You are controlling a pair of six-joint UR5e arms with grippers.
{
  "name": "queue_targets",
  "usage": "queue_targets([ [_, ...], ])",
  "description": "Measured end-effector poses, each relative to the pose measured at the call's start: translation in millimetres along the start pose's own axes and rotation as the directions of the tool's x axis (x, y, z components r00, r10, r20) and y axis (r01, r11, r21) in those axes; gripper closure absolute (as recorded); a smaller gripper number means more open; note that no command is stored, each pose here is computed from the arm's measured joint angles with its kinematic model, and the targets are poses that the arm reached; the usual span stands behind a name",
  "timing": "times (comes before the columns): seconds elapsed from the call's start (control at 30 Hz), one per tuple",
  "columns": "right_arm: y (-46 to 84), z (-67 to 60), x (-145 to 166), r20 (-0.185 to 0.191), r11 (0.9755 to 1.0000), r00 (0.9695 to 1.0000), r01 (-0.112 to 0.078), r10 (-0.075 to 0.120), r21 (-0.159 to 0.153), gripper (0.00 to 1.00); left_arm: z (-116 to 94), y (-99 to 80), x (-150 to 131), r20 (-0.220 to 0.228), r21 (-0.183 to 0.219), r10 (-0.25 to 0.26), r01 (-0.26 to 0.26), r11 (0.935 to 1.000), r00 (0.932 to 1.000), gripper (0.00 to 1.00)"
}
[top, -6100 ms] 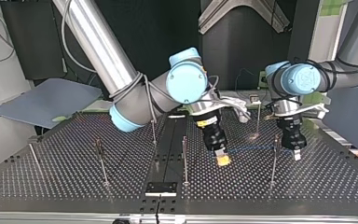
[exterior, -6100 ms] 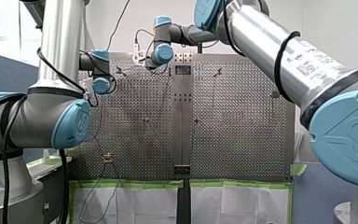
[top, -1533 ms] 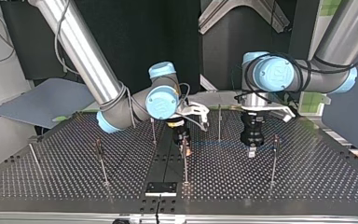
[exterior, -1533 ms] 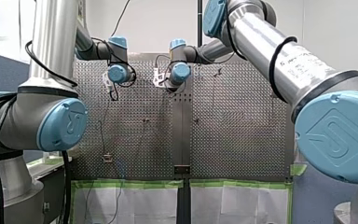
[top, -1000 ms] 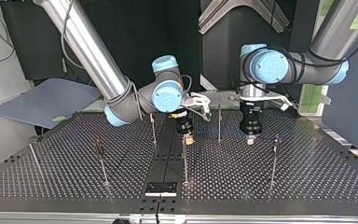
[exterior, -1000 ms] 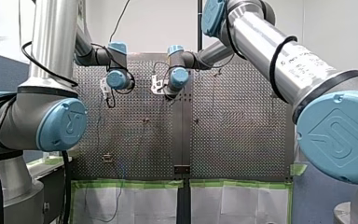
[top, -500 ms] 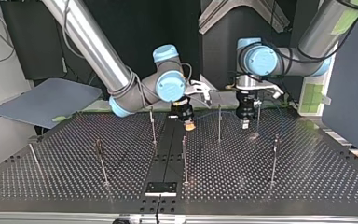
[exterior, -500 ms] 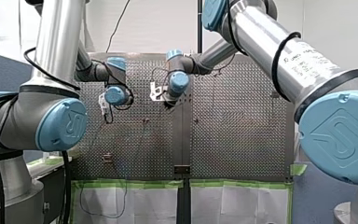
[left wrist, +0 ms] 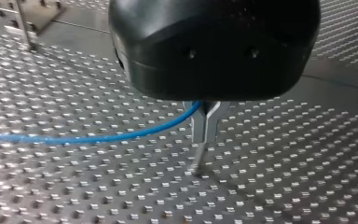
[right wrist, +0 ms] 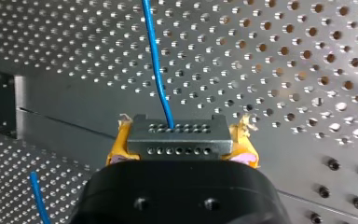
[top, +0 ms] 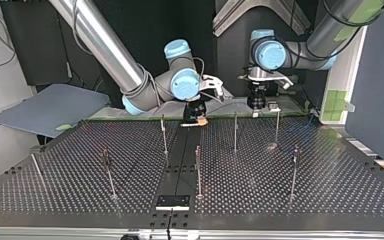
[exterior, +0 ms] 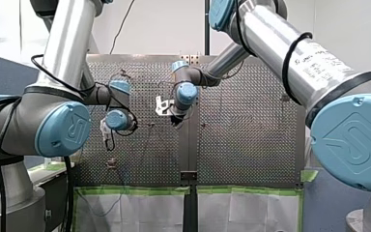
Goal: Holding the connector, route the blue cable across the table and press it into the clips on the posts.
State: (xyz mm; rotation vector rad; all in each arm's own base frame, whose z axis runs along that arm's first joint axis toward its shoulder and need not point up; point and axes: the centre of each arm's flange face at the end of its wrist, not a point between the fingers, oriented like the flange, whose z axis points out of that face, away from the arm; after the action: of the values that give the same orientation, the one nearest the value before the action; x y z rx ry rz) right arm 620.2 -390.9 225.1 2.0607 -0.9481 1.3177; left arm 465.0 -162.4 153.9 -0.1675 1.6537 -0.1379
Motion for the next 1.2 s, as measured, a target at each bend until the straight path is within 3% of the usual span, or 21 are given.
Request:
queue_targets([
  [0.3,2.5,2.0,-6.2,0.006,0.9999,0.9999,-0.01,0.01,0.002,1.0,-19.2,3.0,37.5,-0.051,0.049,-0.042,0.045,0.9978,0.9978,1.0],
  [0.67,7.0,4.6,-5.5,0.001,0.9998,0.9998,-0.018,0.018,0.006,1.0,0.0,-7.3,21.8,0.025,0.126,-0.096,0.092,0.9877,0.995,1.0],
  [0.97,14.5,7.9,-4.3,-0.006,0.9997,0.9997,-0.025,0.025,-0.004,1.0,14.0,-7.7,9.6,0.057,0.133,-0.108,0.1,0.9861,0.9925,1.0],
  [1.2,18.6,9.8,-4.1,-0.009,0.9995,0.9995,-0.029,0.029,-0.009,1.0,18.5,-5.8,14.9,0.04,0.129,-0.107,0.101,0.9865,0.9935,1.0],
])
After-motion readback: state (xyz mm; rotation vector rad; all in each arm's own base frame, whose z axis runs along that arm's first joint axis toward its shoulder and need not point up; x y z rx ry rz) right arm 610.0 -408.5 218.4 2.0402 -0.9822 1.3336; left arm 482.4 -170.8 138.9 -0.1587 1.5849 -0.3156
